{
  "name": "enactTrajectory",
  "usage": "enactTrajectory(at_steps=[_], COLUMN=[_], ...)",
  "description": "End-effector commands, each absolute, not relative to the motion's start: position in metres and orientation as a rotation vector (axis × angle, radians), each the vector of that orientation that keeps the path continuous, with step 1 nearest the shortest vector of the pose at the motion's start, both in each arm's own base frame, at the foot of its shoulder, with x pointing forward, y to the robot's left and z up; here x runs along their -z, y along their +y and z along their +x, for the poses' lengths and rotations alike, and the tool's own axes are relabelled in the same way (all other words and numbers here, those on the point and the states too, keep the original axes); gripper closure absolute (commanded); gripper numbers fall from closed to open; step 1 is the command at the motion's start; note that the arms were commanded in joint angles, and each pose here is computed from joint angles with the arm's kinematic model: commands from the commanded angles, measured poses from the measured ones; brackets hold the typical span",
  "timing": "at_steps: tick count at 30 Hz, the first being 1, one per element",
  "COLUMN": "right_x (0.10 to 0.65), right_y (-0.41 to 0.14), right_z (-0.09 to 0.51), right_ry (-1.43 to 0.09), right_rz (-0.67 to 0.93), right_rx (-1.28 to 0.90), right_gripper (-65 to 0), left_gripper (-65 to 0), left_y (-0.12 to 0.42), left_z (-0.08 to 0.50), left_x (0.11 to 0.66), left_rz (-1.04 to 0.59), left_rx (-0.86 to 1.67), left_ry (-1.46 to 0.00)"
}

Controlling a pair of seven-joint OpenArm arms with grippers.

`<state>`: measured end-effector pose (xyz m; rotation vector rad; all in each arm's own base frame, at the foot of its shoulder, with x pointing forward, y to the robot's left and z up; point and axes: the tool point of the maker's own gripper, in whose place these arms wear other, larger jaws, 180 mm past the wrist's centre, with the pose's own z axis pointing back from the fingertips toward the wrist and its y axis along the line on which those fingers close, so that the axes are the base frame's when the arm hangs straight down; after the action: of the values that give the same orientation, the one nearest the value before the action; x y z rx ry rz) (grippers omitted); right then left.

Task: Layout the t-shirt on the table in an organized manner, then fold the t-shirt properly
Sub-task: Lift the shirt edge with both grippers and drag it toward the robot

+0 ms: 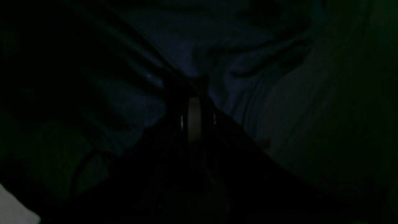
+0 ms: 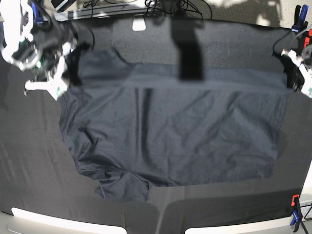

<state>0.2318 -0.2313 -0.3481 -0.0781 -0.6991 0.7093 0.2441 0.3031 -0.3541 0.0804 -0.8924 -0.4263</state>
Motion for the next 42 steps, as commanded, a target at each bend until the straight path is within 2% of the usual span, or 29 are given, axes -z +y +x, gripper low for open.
enactTrajectory(at_steps=[1, 12, 23, 33, 34, 35, 36, 37, 39, 40, 42], right_x=[0.339, 0.329, 0.348, 0.360, 0.360, 0.358, 0.357, 0.355, 0.352, 0.350, 0.348], right_y=[-0.236, -0.246, -0.242, -0.249, -0.249, -0.248, -0.247, -0.246, -0.245, -0.245, -0.246], right_z=[0.242, 0.283, 0.279, 0.275, 0.276, 0.277, 0.278, 0.280, 0.284, 0.286, 0.289], right_ry=[-0.734, -0.806, -0.753, -0.716, -0.718, -0.730, -0.738, -0.751, -0.764, -0.769, -0.776], right_rz=[-0.103, -0.117, -0.089, -0.088, -0.090, -0.087, -0.085, -0.082, -0.079, -0.080, -0.086], right_rx=[-0.718, -0.671, -0.679, -0.661, -0.662, -0.663, -0.663, -0.664, -0.661, -0.661, -0.660], right_gripper=[0.0, 0.0, 0.0, 0.0, 0.0, 0.0, -1.8, -6.6, -19.4, -24.1, -26.1], left_gripper=[0.0, 0.0, 0.0, 0.0, -1.0, -5.4, -10.5, -15.6, -22.6, -23.3, -23.3], left_y=[0.308, 0.303, 0.331, 0.331, 0.328, 0.324, 0.321, 0.316, 0.309, 0.308, 0.312], left_z=[0.255, 0.270, 0.285, 0.294, 0.294, 0.294, 0.293, 0.294, 0.294, 0.294, 0.295], left_x=[0.340, 0.331, 0.350, 0.359, 0.361, 0.363, 0.365, 0.367, 0.372, 0.373, 0.376], left_rz=[0.108, 0.095, 0.089, 0.024, 0.019, 0.011, 0.003, -0.007, -0.016, -0.006, 0.034], left_rx=[0.424, 0.406, 0.297, 0.290, 0.296, 0.304, 0.312, 0.321, 0.344, 0.361, 0.396], left_ry=[-0.940, -1.009, -1.014, -1.027, -1.023, -1.018, -1.013, -1.011, -0.997, -0.988, -0.958])
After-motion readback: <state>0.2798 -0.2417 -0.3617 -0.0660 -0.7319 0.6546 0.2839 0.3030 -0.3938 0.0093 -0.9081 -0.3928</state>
